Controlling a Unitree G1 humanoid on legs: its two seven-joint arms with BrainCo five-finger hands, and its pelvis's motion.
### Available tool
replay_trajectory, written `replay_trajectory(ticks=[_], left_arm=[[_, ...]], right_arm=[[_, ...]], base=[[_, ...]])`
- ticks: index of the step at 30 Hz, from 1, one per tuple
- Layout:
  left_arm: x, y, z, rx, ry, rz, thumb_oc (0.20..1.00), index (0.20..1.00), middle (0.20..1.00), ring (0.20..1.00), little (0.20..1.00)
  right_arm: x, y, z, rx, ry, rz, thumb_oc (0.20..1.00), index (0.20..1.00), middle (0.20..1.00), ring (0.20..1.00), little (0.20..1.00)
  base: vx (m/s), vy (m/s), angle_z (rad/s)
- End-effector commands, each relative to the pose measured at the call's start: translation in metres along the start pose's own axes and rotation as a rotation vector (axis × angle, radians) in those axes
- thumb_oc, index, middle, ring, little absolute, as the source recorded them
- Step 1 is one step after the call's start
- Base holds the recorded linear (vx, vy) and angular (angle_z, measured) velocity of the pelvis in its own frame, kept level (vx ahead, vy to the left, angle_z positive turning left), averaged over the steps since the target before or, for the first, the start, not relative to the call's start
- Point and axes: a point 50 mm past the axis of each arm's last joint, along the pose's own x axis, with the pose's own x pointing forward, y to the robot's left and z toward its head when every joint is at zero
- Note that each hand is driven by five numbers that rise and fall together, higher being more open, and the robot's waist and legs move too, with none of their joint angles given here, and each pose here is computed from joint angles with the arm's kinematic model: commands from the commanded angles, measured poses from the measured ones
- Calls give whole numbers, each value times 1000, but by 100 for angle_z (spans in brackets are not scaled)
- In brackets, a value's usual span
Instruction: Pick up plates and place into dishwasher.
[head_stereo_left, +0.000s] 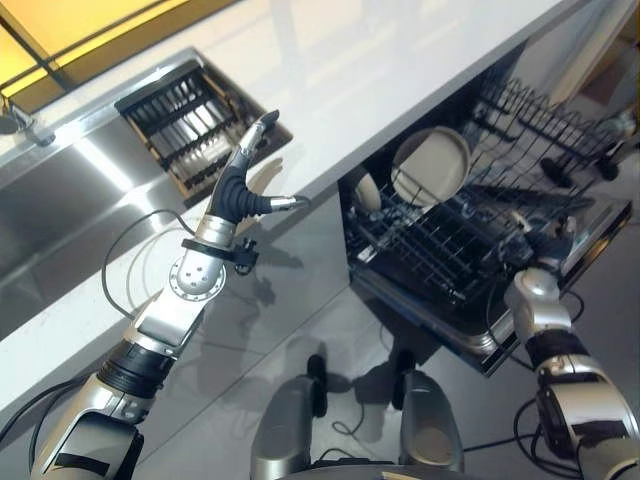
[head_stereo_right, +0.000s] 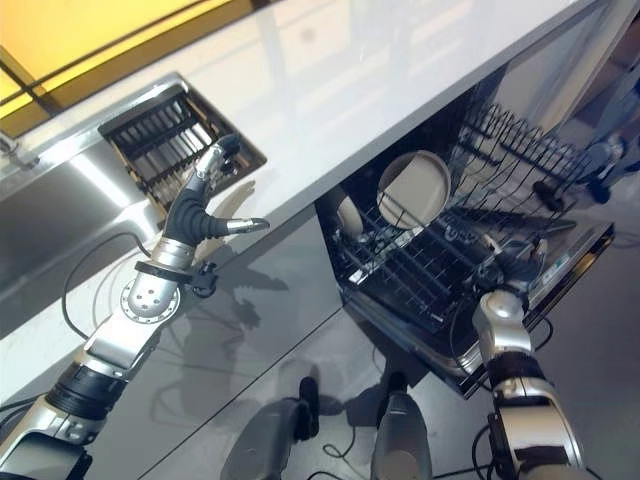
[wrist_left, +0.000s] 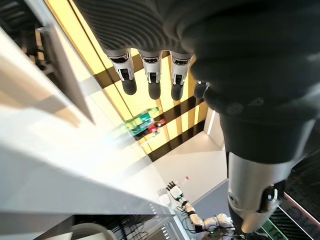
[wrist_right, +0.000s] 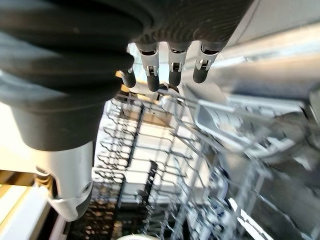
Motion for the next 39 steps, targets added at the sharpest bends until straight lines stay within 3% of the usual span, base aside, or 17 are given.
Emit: replay_trajectory(ticks=[1,16,27,39], left_arm=[[3,6,17,-53,-101,49,1000,1000,1000,1000,1000],[12,6,29,-66,-147,38,1000,1000,1000,1000,1000],[14,12,29,-62,-137,-6,1000,1000,1000,1000,1000],[25,24,39,-55,-179,-37,1000,1000,1000,1000,1000]], right_arm=[[16,-14,20,6,-49,-15,1000,1000,1000,1000,1000],[24,-16,-11,42,322,174,1000,1000,1000,1000,1000],[14,44,36,387,157,649,1000,1000,1000,1000,1000],[10,87,129,447,-5,814,1000,1000,1000,1000,1000]], base=[[-61,34,7],[1,7,4],[13,-18,-1],[-13,-57,-1]])
